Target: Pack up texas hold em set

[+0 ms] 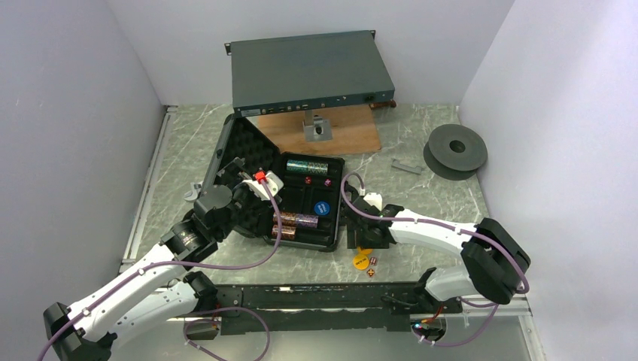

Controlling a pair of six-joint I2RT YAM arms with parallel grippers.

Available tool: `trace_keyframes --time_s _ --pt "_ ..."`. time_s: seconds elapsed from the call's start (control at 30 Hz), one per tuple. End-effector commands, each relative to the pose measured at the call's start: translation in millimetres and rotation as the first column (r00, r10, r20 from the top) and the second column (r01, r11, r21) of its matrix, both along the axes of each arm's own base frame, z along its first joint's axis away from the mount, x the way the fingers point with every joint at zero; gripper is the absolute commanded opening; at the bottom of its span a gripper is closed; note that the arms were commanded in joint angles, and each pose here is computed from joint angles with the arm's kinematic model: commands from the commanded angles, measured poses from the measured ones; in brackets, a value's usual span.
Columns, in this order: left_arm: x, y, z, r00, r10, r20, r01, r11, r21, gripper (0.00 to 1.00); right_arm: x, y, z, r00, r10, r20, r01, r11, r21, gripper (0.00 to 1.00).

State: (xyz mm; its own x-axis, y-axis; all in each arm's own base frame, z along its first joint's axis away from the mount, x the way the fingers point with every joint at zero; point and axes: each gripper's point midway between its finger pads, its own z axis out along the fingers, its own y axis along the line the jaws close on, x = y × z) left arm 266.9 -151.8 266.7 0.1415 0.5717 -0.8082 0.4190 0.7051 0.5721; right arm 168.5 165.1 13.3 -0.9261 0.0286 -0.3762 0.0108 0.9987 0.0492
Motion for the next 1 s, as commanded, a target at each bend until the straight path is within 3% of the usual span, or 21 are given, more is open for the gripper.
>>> trace_keyframes --time_s 0.0,0.97 --pt "-1 0 14 0.999 -0.01 0.036 0.01 1.0 -0.023 1.0 3 3 -3 1.0 -0.003 0.005 0.003 1.0 0.014 0.71" --pt "0 -1 12 0.999 -0.011 0.031 0.011 1.0 -0.018 1.0 -4 -3 -22 0.999 0.002 -0.034 -0.003 1.0 -0.019 0.72"
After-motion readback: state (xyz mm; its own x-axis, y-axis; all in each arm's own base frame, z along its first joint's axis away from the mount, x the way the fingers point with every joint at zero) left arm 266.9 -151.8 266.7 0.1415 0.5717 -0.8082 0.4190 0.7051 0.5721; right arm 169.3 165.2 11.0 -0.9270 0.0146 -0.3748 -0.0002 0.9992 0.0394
